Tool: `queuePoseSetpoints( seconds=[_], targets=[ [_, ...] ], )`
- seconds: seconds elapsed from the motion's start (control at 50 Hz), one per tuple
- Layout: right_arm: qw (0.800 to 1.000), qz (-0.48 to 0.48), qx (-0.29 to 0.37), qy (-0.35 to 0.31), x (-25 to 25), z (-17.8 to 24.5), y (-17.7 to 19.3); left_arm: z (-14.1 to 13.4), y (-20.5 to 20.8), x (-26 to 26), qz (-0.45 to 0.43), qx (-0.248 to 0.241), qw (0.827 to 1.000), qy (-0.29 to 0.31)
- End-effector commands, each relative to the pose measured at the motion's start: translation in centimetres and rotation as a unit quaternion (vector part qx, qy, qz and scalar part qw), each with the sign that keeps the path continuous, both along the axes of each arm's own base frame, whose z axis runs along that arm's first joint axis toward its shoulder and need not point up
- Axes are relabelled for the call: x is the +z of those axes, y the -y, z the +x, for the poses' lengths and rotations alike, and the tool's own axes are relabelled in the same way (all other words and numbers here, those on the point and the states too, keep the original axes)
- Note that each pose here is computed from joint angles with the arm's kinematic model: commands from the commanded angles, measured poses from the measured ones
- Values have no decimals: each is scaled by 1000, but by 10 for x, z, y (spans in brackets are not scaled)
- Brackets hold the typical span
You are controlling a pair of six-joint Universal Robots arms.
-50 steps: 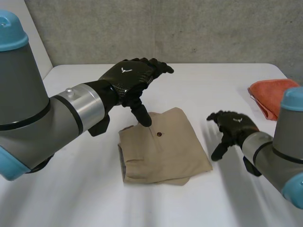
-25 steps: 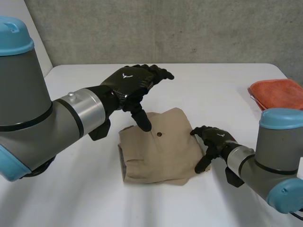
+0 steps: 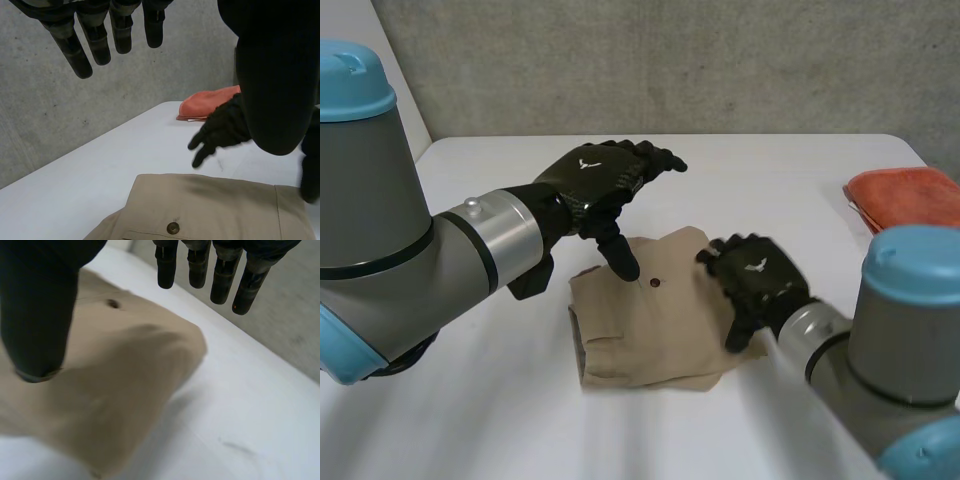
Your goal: Fold the laundry.
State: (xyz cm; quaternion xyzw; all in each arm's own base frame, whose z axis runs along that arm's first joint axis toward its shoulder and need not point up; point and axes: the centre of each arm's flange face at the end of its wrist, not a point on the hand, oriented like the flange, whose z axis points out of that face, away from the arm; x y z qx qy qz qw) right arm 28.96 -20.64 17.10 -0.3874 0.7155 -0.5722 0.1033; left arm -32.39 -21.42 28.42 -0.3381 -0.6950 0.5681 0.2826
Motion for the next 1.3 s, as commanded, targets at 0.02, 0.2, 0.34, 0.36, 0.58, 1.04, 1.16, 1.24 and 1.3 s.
queuePoseSetpoints(
  seconds=[0.02, 0.2, 0.34, 0.36, 0.58, 1.04, 1.16, 1.24, 1.3],
  targets=[
    [995, -30, 72, -64, -33, 14, -30, 0, 0, 0, 1, 0, 1000, 0],
    [995, -40, 76, -60, -49, 22, -23, 0, 0, 0, 0, 0, 1000, -1],
    [995, -53, 73, -52, -56, 29, -13, 0, 0, 0, -1, 0, 1000, -1],
    [995, -55, 72, -50, -57, 30, -12, 0, 0, 0, 0, 1, 1000, -2],
    [995, -71, 62, -42, -62, 40, 4, 1, 2, 0, 0, 3, 1000, -2],
    [992, -111, 55, -16, -57, 68, 43, 1, 2, -1, 2, 3, 1000, -1],
    [991, -123, 54, -6, -46, 72, 47, 1, 3, -1, -2, 4, 1000, -3],
    [991, -125, 47, -4, -41, 69, 55, 0, 3, -1, -1, 4, 1000, -3],
    [993, -111, 32, -13, -42, 58, 65, 1, 3, -1, -1, 4, 1000, -4]
  ],
)
